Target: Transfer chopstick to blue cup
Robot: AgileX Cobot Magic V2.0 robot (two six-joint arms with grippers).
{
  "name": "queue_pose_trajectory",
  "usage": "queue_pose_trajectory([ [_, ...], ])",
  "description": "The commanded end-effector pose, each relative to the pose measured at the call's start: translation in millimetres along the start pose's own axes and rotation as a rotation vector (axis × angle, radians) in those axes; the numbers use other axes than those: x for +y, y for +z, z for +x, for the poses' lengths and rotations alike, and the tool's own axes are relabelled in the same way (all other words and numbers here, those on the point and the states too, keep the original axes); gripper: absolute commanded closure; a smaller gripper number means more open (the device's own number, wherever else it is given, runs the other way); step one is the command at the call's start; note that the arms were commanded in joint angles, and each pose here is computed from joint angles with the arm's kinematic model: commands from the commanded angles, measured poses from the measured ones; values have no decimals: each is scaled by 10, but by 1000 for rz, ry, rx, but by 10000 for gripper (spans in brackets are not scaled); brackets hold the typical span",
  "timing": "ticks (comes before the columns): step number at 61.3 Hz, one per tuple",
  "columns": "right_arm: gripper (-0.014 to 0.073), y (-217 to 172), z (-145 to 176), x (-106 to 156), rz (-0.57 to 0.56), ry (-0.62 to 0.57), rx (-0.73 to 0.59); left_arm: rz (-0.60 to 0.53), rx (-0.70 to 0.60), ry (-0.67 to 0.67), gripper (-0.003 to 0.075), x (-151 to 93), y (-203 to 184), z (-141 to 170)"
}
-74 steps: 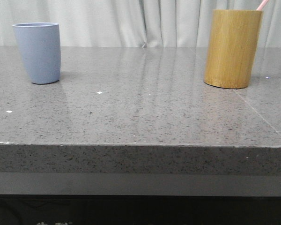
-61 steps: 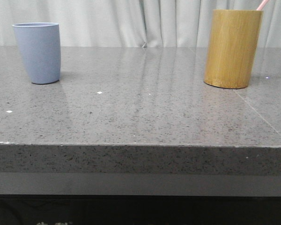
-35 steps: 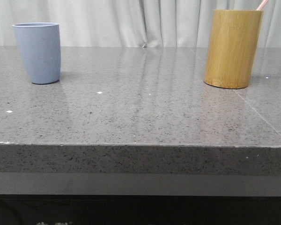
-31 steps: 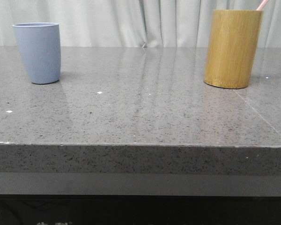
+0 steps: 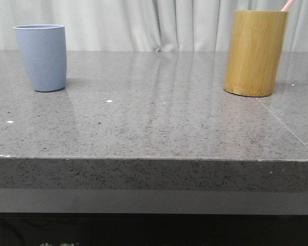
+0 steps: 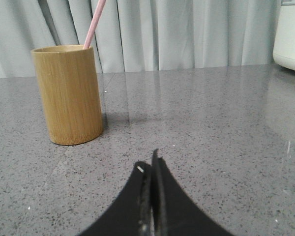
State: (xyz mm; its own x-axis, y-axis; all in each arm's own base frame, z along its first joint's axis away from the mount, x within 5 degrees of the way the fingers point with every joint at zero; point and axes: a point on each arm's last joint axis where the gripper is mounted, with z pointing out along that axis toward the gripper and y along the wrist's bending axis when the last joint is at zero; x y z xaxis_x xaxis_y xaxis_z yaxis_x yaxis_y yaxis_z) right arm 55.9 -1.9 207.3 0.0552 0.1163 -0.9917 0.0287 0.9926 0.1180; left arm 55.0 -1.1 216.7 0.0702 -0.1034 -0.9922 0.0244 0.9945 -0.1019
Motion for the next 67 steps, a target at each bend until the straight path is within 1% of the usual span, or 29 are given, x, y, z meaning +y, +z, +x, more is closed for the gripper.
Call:
queue_pose_trajectory([
  [1, 662, -79, -407, 46, -19, -17, -191, 14, -168, -10, 739, -38, -87, -406],
  [6, 662, -153, -674, 80, -27, -17, -232, 28, -172, -8, 739, -80, -171, -689],
  [14, 662, -261, -1058, 133, -35, -19, -232, 44, -163, -4, 739, -138, -274, -1099],
  [22, 662, -288, -1400, 182, -35, -22, -158, 53, -114, 1, 739, -190, -284, -1476],
  [28, 662, -242, -1618, 212, -34, -24, -98, 63, -46, -1, 739, -230, -270, -1710],
  [36, 662, -95, -1777, 237, -26, -27, 35, 67, 39, 3, 739, -264, -181, -1932],
  [43, 662, 82, -1753, 239, -15, -28, 180, 63, 86, 2, 739, -268, -29, -1970],
  [51, 662, 272, -1649, 228, -5, -27, 306, 57, 155, 0, 739, -258, 119, -1874],
  [67, 662, 512, -1507, 214, 7, -34, 456, 42, 281, -6, 739, -227, 364, -1598],
])
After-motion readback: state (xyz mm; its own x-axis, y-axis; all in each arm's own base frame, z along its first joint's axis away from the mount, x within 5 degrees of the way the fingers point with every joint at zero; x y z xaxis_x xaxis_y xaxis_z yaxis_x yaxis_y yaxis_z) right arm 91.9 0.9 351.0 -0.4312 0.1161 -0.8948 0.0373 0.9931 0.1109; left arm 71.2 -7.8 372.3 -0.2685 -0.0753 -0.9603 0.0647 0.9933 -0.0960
